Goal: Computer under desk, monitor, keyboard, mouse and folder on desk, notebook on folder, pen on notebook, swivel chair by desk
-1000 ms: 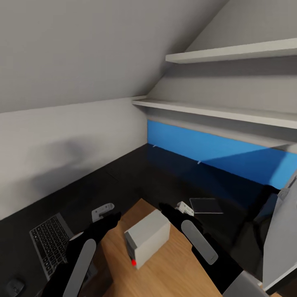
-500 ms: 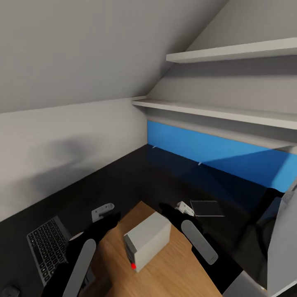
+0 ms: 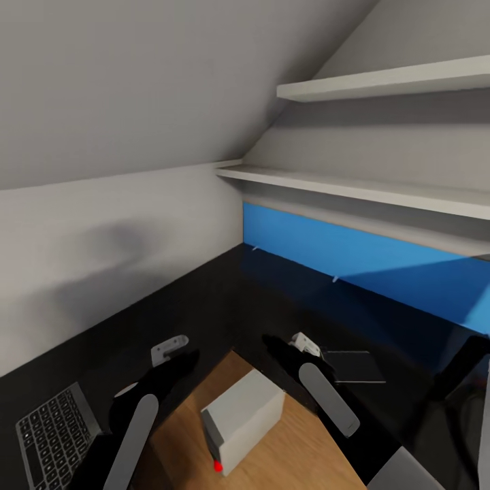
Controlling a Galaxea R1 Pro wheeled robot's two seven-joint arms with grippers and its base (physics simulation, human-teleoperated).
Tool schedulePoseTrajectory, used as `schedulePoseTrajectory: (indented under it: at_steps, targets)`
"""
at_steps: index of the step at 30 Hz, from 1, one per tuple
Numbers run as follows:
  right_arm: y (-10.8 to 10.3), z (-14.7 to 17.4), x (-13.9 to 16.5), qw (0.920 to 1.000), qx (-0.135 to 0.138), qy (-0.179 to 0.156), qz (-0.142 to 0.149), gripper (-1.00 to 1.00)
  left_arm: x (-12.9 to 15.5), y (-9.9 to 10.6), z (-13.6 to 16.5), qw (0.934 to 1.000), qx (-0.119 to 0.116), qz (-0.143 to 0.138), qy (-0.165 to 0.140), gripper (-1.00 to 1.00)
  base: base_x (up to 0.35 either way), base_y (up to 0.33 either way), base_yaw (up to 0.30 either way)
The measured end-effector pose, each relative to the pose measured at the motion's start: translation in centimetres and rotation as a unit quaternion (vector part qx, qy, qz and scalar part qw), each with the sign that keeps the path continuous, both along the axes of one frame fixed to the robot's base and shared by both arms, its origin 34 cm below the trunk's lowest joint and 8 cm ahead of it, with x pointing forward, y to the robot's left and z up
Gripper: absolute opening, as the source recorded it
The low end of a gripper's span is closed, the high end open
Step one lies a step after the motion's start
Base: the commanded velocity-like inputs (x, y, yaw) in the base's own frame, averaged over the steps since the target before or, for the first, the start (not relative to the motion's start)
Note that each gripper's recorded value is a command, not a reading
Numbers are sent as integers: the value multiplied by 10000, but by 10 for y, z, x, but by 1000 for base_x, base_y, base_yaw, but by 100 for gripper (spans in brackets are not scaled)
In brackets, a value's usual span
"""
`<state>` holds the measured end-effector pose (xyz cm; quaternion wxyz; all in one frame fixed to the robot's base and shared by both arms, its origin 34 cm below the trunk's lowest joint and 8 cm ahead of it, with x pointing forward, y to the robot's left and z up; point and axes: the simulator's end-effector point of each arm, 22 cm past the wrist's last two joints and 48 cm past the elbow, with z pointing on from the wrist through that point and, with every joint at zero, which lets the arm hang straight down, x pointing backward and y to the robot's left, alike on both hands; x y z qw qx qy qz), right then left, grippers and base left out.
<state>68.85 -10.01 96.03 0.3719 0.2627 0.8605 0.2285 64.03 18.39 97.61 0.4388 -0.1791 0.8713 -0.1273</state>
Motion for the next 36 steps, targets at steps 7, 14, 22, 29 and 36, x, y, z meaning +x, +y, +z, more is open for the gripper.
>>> schedulePoseTrajectory:
  at_steps: [7, 14, 22, 29, 36]
  targets:
    - [-6, -20, -4, 9995, -303, 126, 31, 100, 0, 0, 0, 10000, 0, -1, 2, 100, 117, 0, 0]
    - [-28, -52, -4, 9920, -1250, 143, -47, 100, 0, 0, 0, 10000, 0, -1, 3, 100, 17, 0, 0]
    - [-140, -80, 39, 9593, -2622, 319, -1004, 100, 0, 0, 0, 10000, 0, -1, 3, 100, 2, 0, 0]
    - [-185, -73, 52, 9386, -3205, 283, -1244, 100, 0, 0, 0, 10000, 1, -4, 2, 100, 0, 0, 0]
    - [-214, -69, 56, 9262, -3478, 441, -1387, 100, 0, 0, 0, 10000, 0, -2, 2, 100, 0, 0, 0]
